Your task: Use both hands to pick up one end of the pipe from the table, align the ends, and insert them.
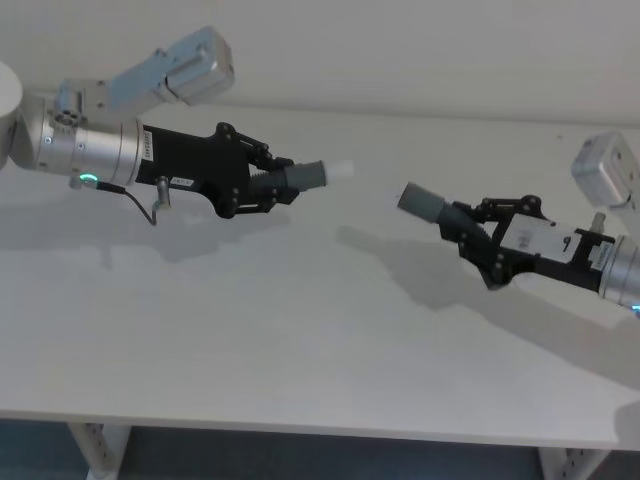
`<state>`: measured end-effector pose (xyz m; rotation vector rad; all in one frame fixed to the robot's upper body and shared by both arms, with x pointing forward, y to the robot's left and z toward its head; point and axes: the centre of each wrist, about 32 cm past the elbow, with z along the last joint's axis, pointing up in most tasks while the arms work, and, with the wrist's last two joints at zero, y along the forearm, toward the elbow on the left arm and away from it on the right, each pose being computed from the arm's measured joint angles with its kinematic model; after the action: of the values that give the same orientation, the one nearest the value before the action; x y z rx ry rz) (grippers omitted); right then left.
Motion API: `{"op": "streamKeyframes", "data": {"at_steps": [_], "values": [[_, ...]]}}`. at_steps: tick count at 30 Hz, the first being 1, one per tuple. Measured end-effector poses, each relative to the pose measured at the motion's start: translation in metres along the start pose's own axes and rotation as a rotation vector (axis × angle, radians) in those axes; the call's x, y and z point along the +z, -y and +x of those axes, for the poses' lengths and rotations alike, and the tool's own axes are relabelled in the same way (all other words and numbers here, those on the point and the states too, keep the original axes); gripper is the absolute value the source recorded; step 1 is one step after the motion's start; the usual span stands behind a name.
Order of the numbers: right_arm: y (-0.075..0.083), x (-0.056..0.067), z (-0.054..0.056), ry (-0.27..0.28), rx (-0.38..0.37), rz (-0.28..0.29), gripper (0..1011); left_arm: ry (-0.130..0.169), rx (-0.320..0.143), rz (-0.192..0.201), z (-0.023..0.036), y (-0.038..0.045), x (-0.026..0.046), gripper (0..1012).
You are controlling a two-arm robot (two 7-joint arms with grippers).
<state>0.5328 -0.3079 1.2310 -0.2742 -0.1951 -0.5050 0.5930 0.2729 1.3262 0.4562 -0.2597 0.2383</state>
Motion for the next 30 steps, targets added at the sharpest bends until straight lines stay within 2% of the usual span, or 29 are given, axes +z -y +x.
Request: {"op": "streamKeyframes", "data": {"at_steps": [6, 12, 21, 30], "values": [[0.005, 0.002, 0.004, 0.027, 0.085, -0.003, 274, -0.002, -0.020, -0.009, 0.0008, 0.0027, 0.0015, 347], [0.007, 0.005, 0.005, 0.036, 0.132, 0.002, 274, -0.005, -0.034, -0.019, 0.0007, 0.0065, 0.0026, 347], [0.006, 0.011, 0.005, 0.042, 0.151, 0.015, 274, -0.014, -0.050, -0.028, -0.0008, 0.0106, 0.0033, 347], [0.002, 0.014, 0.005, 0.045, 0.148, 0.022, 274, -0.021, -0.046, -0.024, -0.0039, 0.0089, 0.0048, 347]]}}
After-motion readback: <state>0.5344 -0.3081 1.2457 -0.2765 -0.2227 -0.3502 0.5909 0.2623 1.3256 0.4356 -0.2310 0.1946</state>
